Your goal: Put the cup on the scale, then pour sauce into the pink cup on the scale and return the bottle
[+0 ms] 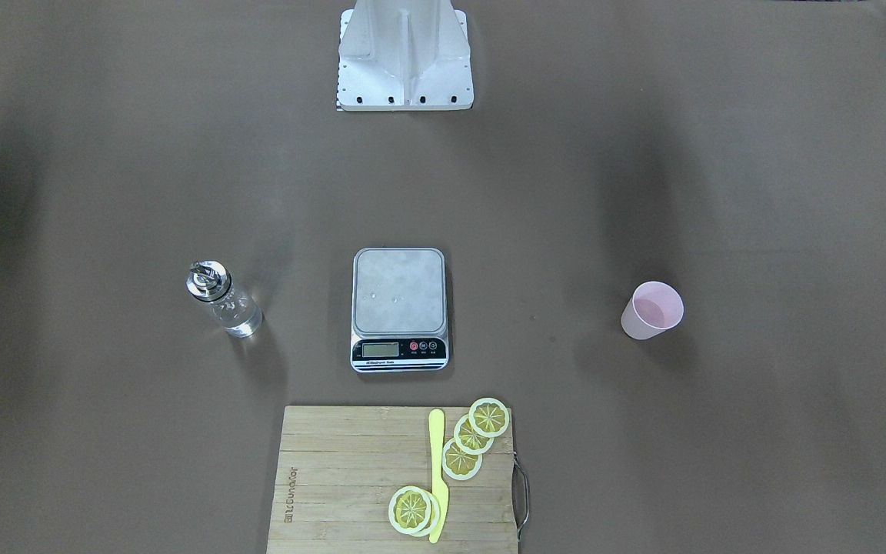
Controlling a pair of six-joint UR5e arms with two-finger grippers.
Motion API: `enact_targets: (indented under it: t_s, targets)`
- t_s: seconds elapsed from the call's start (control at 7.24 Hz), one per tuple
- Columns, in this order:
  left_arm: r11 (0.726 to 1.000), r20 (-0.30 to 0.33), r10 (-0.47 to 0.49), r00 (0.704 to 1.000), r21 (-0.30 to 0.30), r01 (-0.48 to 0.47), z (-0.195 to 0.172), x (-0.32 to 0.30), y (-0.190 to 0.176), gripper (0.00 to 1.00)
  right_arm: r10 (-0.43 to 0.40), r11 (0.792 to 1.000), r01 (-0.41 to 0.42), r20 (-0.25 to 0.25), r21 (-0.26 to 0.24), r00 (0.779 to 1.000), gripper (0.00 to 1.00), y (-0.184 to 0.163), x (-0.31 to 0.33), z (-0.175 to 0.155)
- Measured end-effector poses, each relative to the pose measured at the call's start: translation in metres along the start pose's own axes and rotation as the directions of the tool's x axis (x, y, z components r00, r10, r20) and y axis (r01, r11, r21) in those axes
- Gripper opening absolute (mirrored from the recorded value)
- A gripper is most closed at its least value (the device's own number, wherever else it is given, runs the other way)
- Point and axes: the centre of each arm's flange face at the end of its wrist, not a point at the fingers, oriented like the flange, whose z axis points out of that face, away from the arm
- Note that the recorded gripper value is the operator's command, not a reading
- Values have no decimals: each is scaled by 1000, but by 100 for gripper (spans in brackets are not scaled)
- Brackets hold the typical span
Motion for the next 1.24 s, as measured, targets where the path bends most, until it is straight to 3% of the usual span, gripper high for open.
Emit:
enact_targets:
  t_s: [0.69,0.83,0.97,1.24]
  targets:
    - [1000,0,-2,1000,7,2,9,25,-26,100,6,1000,-6,38,-7,999,100,3,-1,2]
    - [999,-8,-47,999,4,47,13,35,-37,100,9,1000,-8,41,-9,999,100,6,0,3]
    - [995,-14,-98,995,5,99,15,54,-59,99,11,1000,-11,42,-12,999,100,8,1,5]
    - [997,-36,-66,997,-37,64,47,155,-138,99,18,1000,-17,43,-19,999,100,14,5,9]
